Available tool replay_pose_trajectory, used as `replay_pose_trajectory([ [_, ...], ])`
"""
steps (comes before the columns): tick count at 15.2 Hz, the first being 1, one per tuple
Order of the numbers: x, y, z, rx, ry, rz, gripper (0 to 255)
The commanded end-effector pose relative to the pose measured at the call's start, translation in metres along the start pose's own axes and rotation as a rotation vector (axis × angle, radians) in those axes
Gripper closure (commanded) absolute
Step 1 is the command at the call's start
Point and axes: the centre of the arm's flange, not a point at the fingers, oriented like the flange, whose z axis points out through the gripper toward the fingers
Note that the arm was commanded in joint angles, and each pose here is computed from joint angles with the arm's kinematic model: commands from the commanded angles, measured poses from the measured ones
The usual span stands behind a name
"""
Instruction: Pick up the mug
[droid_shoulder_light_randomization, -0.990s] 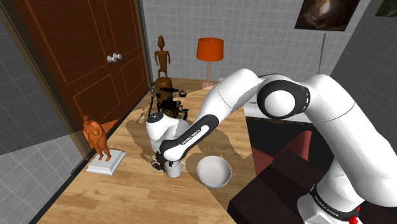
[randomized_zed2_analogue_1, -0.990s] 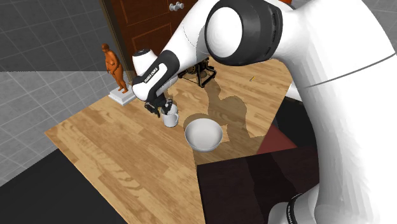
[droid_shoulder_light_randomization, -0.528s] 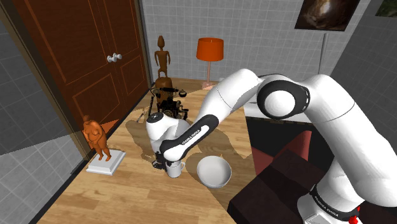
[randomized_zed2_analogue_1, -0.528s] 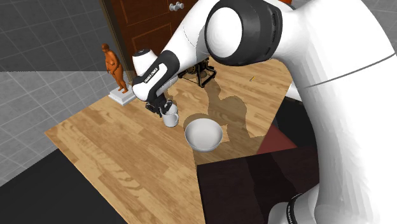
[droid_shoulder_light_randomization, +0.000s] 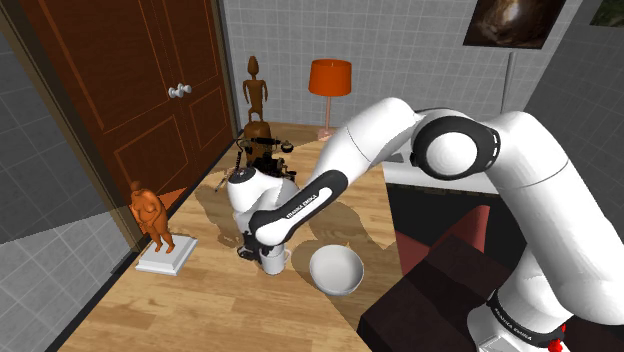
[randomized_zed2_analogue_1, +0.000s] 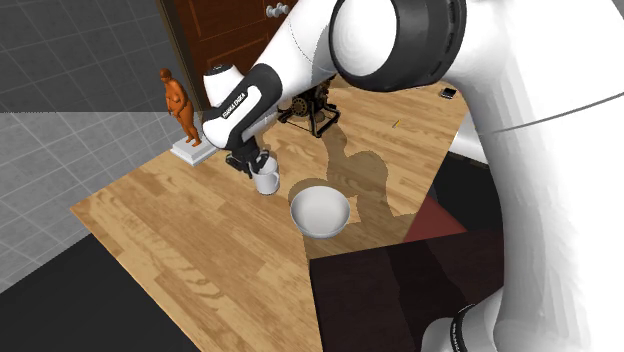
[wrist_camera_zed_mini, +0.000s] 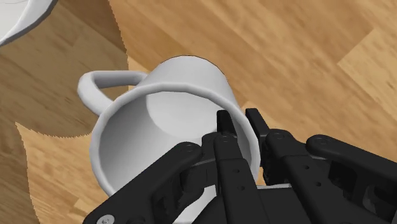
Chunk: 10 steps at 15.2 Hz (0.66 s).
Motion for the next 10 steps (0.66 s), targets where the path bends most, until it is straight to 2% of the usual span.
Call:
replay_pose_trajectory([
  [1, 0.001, 0.002, -0.010, 0.000, 0.000, 0.000, 255],
  [8, 0.001, 0.004, -0.047, 0.000, 0.000, 0.000, 255],
  [10, 0.001, 0.004, -0.048, 0.000, 0.000, 0.000, 255],
])
